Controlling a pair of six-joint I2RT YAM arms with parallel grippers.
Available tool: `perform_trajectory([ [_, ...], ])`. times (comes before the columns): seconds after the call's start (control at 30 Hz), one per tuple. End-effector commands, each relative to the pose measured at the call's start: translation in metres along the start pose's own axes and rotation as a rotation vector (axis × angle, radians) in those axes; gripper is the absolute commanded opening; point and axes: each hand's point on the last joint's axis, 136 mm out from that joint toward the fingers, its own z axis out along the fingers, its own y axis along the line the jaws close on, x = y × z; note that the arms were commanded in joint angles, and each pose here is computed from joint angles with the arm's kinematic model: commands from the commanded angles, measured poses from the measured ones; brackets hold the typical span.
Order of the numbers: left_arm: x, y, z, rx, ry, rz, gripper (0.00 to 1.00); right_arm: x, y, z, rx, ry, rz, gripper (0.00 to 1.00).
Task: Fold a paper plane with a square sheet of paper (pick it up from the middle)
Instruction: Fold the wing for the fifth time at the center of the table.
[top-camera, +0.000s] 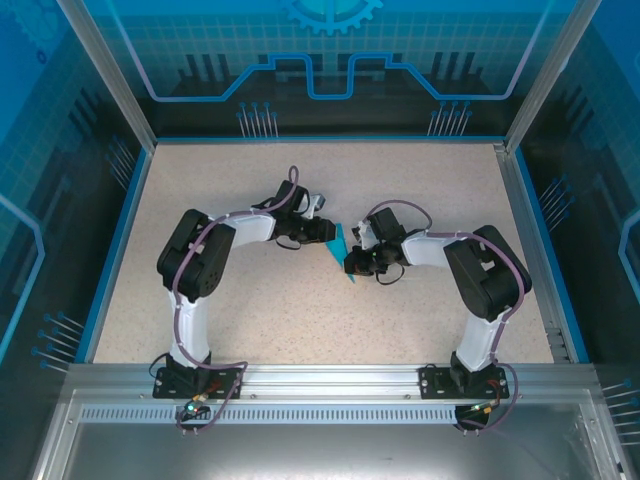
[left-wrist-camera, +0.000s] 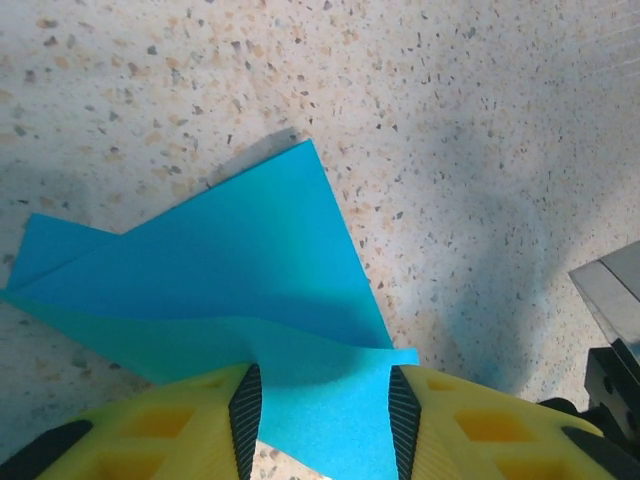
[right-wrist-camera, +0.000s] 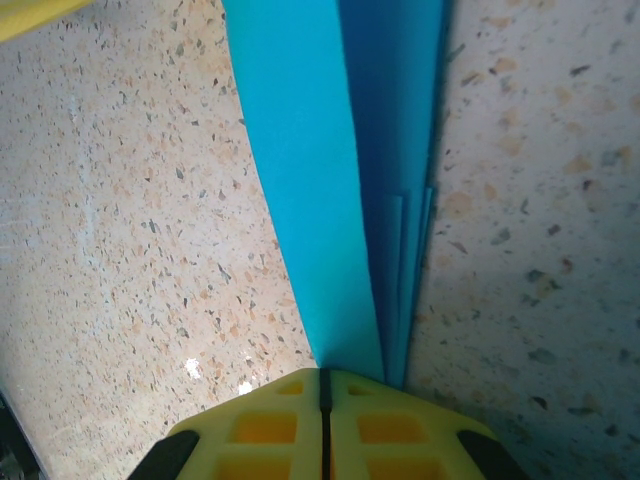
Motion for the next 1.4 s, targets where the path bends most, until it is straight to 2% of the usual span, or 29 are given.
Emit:
perform_trajectory([
  [0.0,-0.01,0.009,0.001,-0.033,-0.014,0.011,0.42,0.046,-0.047,0.016,0.151,0.144,0.091,0.07],
  [0.37,-0.011,0.023,0.006,-0.098,-0.002,-0.019,0.42,0.055,-0.052,0.015,0.169,0.168,0.094,0.07],
  [0.7,-0.014,0.059,0.002,-0.275,0.015,-0.122,0.42,0.07,-0.062,0.006,0.185,0.189,0.118,0.07],
  [0.93,-0.016,0.065,0.005,-0.289,0.031,-0.147,0.42,0.077,-0.066,0.005,0.186,0.197,0.141,0.07],
  [1.07,-0.036,0.05,-0.003,-0.264,0.006,-0.115,0.42,0.076,-0.064,0.004,0.183,0.194,0.139,0.07],
  [1.2,-0.059,0.012,-0.023,-0.166,-0.049,-0.067,0.42,0.073,-0.062,0.005,0.177,0.188,0.145,0.07],
  [1.37,-0.053,-0.023,-0.041,-0.067,-0.088,-0.038,0.43,0.073,-0.062,0.007,0.171,0.191,0.153,0.07],
])
